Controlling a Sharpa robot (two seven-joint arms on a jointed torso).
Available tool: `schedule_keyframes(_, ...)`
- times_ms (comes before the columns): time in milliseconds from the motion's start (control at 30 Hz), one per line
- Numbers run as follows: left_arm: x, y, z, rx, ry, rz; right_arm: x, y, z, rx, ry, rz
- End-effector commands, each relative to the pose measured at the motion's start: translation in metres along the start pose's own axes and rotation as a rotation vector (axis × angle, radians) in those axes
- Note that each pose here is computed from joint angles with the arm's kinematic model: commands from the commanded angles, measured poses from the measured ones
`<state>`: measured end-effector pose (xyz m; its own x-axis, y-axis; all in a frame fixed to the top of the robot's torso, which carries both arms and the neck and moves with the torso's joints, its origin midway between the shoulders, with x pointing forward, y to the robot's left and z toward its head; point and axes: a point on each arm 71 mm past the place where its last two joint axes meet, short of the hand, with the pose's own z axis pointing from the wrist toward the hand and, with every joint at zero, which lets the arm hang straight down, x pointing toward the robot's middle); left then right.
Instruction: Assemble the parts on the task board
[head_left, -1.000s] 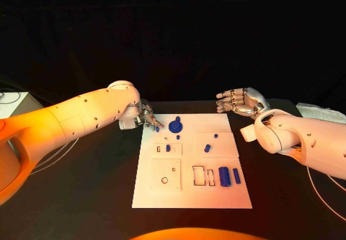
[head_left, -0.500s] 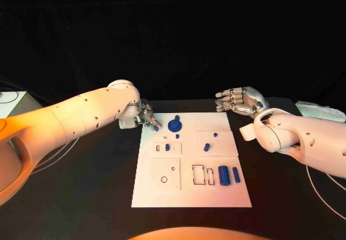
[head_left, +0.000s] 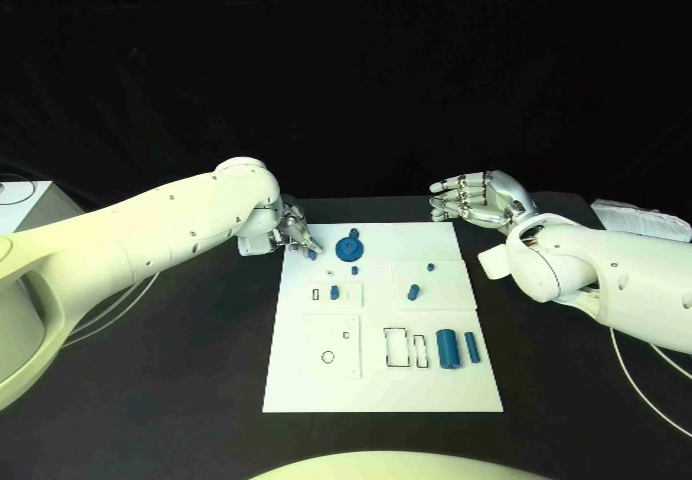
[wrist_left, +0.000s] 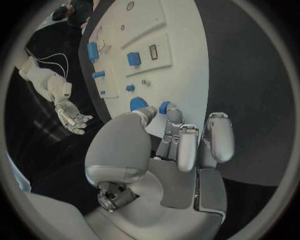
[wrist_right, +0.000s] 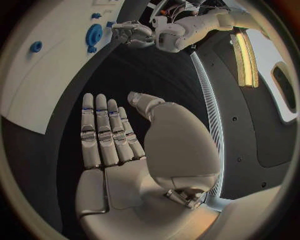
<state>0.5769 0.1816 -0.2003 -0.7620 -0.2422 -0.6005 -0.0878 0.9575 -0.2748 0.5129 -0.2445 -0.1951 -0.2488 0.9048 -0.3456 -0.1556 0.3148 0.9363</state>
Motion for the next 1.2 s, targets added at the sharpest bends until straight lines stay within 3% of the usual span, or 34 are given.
schedule_keyframes(33, 0.0013, -0.0036, -0.0001, 0.022, 0.016, 0.001, 0.0009, 0.0014, 0.0003, -0.013, 0.007, -0.006)
schedule_keyframes(700, 0.0013, -0.0026, 0.0006, 0.035, 0.020, -0.011, 0.0009, 0.0012, 0.0006, -0.012, 0.007, -0.005)
schedule_keyframes(1033, 0.0017, -0.0013, -0.0023, 0.079, 0.019, -0.105, 0.0004, 0.0007, 0.0007, -0.010, 0.008, -0.005)
schedule_keyframes(1200, 0.0041, -0.0001, -0.0078, 0.110, 0.011, -0.161, -0.0002, 0.0003, 0.0005, -0.008, 0.008, -0.006)
